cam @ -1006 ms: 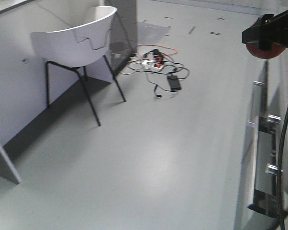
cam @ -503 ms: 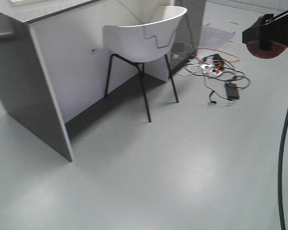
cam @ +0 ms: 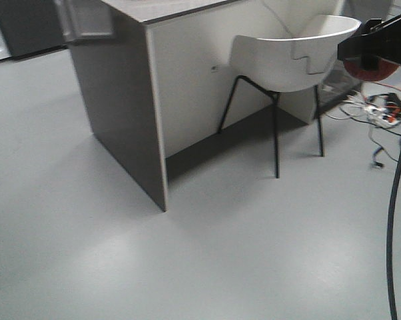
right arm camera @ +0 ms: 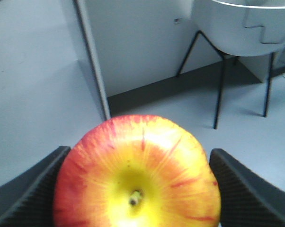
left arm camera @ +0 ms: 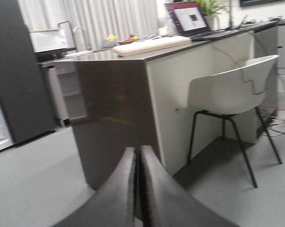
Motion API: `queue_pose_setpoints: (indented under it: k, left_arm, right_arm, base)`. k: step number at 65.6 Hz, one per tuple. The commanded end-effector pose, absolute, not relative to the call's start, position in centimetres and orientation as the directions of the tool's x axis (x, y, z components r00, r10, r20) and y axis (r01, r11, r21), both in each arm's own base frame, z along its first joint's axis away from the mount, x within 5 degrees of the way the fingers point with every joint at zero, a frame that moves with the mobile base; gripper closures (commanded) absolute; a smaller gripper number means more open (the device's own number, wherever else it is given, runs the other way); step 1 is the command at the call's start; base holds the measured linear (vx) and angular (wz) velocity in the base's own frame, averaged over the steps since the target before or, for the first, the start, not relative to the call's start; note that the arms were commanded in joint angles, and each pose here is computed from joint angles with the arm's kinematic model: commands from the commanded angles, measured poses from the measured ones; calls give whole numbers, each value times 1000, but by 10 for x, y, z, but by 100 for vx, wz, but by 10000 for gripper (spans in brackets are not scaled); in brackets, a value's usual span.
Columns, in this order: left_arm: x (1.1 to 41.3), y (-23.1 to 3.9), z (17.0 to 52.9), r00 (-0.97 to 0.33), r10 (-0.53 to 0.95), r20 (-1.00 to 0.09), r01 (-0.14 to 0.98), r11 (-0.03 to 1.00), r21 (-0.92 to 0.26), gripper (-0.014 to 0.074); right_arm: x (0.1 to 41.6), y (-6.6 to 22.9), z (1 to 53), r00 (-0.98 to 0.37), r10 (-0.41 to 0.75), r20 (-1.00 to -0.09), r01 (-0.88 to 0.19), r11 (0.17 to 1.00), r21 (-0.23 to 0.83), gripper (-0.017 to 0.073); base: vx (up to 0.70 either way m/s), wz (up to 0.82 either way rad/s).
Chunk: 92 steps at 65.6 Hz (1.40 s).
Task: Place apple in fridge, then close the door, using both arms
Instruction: 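Drive backward and turn away from the counter holding the apple, then drive toward the open fridge with the apple in the right gripper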
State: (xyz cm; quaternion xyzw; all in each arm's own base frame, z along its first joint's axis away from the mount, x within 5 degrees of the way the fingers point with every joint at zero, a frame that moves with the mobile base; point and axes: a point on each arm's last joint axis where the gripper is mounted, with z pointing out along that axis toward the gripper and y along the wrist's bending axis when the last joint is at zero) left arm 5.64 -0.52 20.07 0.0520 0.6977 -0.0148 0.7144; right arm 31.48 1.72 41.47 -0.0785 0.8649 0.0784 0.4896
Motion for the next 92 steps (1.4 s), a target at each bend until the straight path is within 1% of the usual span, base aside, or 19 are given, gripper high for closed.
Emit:
queue_pose_setpoints:
  k: [1, 62, 92]
  left_arm:
    - [54, -5, 214, 129, 23, -991, 95, 995, 35, 601]
    - [54, -5, 214, 129, 23, -991, 95, 995, 35, 601]
    - [54, -5, 214, 129, 23, -991, 95, 995, 35, 601]
  right_arm:
    - [307, 16, 442, -386, -40, -922, -200, 979, 40, 458]
    - [307, 16, 442, -386, -40, -922, -200, 979, 40, 458]
    - [307, 16, 442, -386, -40, -922, -200, 979, 40, 458]
  base:
    - [1, 48]
    - [3, 45]
    - [6, 29]
